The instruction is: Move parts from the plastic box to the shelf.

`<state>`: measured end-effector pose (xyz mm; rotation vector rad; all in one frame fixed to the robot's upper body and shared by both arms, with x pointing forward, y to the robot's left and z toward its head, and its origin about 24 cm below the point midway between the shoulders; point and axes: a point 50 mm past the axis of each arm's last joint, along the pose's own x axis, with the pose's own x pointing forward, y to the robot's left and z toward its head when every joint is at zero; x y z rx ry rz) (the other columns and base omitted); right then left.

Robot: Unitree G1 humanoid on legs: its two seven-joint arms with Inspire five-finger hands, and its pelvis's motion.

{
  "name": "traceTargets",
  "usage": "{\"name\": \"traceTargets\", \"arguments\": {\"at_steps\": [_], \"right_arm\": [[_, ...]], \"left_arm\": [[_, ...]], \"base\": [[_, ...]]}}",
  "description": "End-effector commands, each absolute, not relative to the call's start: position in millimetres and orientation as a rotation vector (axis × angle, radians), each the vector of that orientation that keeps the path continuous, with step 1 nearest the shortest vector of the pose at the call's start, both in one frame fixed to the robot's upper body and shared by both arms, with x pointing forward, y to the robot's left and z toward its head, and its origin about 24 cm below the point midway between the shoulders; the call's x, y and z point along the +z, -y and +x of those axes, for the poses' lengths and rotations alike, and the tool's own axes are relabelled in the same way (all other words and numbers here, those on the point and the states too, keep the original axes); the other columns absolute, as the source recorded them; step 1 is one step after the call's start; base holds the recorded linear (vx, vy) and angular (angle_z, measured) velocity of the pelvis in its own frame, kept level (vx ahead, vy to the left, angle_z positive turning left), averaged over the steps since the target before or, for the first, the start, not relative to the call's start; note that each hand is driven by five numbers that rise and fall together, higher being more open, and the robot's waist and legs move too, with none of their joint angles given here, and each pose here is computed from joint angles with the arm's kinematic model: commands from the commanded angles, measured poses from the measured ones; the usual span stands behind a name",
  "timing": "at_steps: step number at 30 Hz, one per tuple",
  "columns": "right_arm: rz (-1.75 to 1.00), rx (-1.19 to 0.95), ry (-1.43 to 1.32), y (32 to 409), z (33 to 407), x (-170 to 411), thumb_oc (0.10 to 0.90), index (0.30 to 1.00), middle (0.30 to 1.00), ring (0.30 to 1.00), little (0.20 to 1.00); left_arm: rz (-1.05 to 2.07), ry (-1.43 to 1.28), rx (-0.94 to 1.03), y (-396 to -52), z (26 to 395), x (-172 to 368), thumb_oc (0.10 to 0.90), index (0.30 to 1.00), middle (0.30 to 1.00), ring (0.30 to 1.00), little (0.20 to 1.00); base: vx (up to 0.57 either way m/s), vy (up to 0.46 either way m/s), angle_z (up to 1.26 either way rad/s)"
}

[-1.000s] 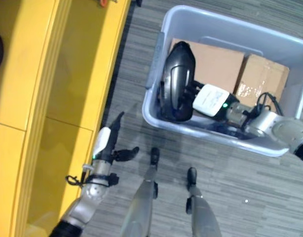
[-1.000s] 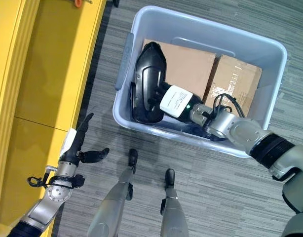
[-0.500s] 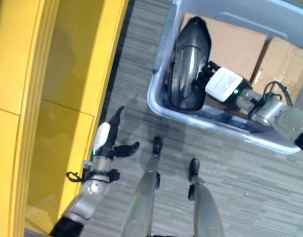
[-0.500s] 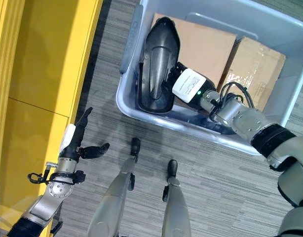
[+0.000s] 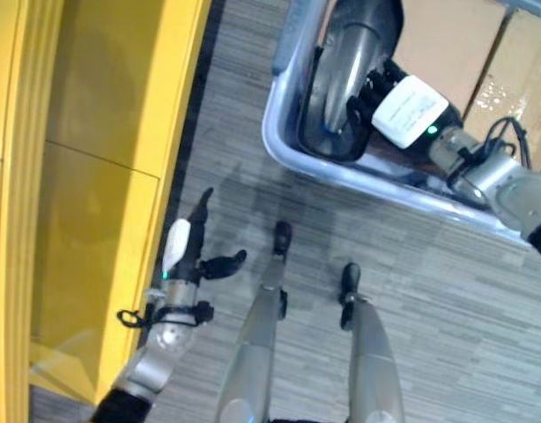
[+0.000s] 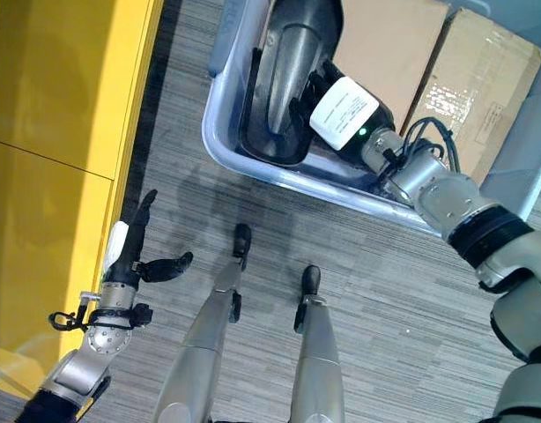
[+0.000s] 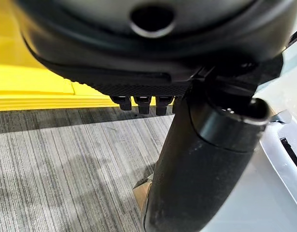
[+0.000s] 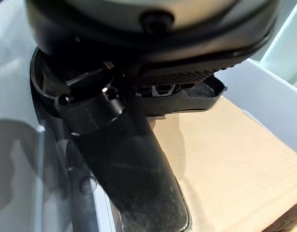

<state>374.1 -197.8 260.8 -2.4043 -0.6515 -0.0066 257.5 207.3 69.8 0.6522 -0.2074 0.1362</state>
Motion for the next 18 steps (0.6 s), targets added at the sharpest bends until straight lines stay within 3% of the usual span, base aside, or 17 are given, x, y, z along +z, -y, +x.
{"name": "traceTargets", "arguments": {"at_steps": [1,18], "right_arm": [[-2.468,0.148,0.568,201.4,379.0,232.4,0.400,0.300,0.300,0.300,0.300],[-2.374,0.245,0.572,195.8,370.7,201.3,0.400,0.300,0.300,0.300,0.300]], "left_arm": [[0.574,0.378,0.211,-204.1,258.2,99.1,0.900,1.000,1.000,1.000,1.000],[0.586,0.392,0.203,-201.6,261.7,103.6,0.900,1.000,1.000,1.000,1.000]], "base": [[0.00,0.000,0.00],[-0.01,0.003,0.06]]}}
